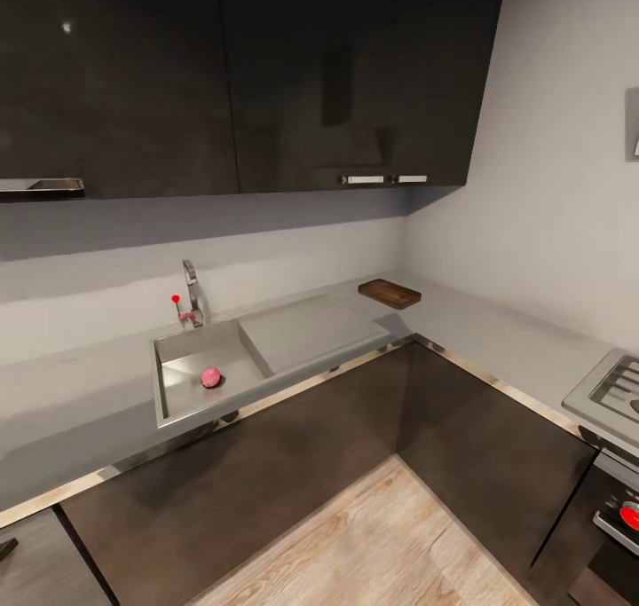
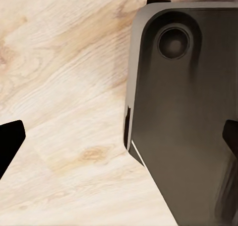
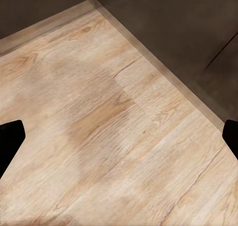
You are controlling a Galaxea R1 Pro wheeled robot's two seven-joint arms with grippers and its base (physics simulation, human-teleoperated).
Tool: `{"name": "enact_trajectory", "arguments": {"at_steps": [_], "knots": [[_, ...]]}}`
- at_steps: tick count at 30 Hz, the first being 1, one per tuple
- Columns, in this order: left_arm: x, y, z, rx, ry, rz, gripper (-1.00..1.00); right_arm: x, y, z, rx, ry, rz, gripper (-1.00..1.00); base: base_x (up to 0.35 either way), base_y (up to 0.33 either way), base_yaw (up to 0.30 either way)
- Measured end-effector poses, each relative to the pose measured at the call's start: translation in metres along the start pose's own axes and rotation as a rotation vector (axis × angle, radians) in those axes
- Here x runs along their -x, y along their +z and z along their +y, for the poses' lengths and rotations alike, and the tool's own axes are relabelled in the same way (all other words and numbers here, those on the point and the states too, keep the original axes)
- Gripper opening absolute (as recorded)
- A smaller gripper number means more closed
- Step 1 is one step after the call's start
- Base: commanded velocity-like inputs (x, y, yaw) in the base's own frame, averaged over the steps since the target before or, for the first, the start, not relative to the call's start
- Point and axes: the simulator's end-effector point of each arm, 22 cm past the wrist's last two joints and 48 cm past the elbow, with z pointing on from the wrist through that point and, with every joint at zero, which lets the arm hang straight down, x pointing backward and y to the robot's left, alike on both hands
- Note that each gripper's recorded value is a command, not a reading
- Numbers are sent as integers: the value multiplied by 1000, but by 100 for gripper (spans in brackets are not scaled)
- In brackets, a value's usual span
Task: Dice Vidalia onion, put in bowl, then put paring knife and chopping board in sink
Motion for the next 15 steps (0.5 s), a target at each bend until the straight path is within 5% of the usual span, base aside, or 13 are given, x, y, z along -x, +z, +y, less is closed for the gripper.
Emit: {"name": "enact_trajectory", "arguments": {"at_steps": [15], "knots": [[2,0,-4,-6,0,-5,100,2,0,1,1,3,-5,100,160,-116,-111]]}}
